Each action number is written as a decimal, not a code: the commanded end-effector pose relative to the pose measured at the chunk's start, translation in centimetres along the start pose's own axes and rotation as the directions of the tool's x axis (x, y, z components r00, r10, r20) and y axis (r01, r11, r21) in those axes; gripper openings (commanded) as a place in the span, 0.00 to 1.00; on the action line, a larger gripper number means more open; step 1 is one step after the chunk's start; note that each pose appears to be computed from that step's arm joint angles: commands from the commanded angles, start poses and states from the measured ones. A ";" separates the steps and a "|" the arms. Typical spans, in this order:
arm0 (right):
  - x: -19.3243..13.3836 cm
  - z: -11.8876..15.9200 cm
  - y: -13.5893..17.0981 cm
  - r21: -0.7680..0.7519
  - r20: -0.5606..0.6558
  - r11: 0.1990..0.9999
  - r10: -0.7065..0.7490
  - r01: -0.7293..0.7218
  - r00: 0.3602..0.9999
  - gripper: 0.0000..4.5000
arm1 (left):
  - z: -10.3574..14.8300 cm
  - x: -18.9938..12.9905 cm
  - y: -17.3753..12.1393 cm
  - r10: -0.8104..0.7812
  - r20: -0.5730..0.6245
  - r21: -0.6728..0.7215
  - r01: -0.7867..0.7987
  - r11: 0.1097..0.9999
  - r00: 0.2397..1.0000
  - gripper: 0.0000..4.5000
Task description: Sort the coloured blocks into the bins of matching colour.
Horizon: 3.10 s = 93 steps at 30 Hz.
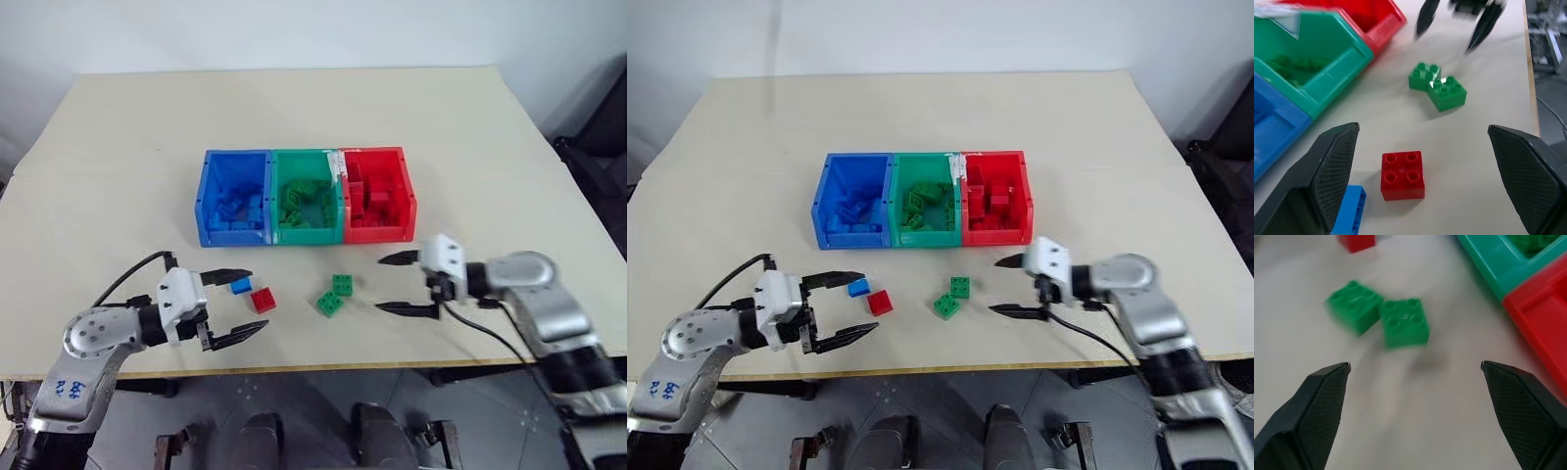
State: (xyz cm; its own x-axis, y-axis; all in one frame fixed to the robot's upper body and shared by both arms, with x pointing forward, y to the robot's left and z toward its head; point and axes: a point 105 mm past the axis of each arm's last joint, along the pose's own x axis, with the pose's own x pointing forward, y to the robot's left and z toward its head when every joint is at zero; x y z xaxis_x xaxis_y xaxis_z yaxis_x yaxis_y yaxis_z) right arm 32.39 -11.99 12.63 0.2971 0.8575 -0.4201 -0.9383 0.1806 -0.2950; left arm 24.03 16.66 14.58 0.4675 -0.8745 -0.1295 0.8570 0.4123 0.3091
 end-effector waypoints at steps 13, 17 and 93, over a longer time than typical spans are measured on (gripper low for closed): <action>1.9 1.4 -0.7 -0.068 0.033 0.997 0.049 -0.047 0.998 0.35 | 1.3 -1.3 -0.4 0.127 0.028 0.029 -0.128 0.991 0.991 1.00; 1.3 4.1 -2.1 0.002 0.167 0.999 -0.035 0.035 0.985 0.32 | 1.6 -1.3 0.3 0.183 0.066 0.041 -0.185 0.982 0.981 1.00; 3.1 11.0 -5.7 -0.026 0.382 0.999 -0.025 0.038 0.924 0.34 | 1.3 -4.8 0.1 0.313 0.067 -0.094 -0.307 0.947 0.947 1.00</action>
State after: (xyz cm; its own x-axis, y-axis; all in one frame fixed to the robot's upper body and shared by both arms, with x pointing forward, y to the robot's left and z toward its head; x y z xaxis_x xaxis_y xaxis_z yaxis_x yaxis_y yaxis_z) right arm 35.48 -5.25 19.52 0.1346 0.9800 -0.1468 -0.9499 0.0854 -0.3007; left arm 21.86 19.93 15.62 0.6775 -0.7355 0.0085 0.7161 0.6622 0.2205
